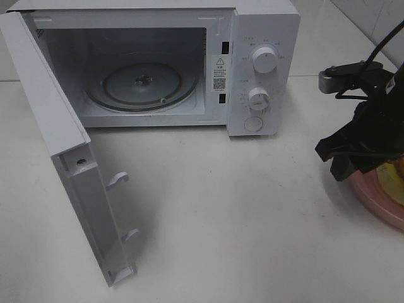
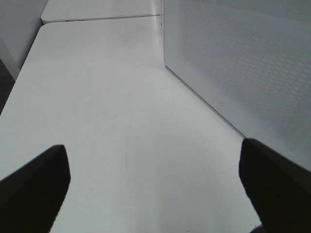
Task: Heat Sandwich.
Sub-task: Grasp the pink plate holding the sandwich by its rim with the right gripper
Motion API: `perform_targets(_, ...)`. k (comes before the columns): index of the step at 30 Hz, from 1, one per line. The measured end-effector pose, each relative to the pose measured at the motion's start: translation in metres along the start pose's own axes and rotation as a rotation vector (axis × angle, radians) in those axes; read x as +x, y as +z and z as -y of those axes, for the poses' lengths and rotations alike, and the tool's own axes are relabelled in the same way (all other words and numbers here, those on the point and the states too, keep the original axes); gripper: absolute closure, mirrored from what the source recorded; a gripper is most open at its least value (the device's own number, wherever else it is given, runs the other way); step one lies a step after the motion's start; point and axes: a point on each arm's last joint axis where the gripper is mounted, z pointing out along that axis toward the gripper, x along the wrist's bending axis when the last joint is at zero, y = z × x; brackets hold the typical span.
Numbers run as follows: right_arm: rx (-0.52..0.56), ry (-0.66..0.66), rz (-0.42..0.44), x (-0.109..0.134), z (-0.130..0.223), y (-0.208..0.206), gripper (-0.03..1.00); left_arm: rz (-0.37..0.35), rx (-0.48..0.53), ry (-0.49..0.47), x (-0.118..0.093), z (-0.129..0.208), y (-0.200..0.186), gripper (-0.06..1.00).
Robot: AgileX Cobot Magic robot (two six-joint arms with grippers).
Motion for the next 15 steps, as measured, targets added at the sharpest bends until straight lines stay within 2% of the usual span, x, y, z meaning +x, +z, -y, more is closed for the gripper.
perform_targets(2, 0.001, 0.006, 0.009, -0.004, 0.000, 0.000, 0.26, 0.000, 0.000, 0.000, 0.000, 0.000, 0.000, 0.05)
perform_targets(3, 0.001, 0.014, 0.013, -0.007, 0.001, 0.000, 0.11, 0.000, 0.000, 0.000, 0.000, 0.000, 0.000, 0.05)
perform_targets(4, 0.001, 0.014, 0.013, -0.007, 0.001, 0.000, 0.11, 0.000, 0.000, 0.000, 0.000, 0.000, 0.000, 0.05)
perform_targets(8, 0.008, 0.046, 0.019, -0.015, 0.001, 0.002, -0.01, 0.000, 0.000, 0.000, 0.000, 0.000, 0.000, 0.05)
perform_targets(15, 0.059, 0.091, 0.022, -0.024, 0.000, 0.021, -0.02, 0.000, 0.000, 0.000, 0.000, 0.000, 0.000, 0.05)
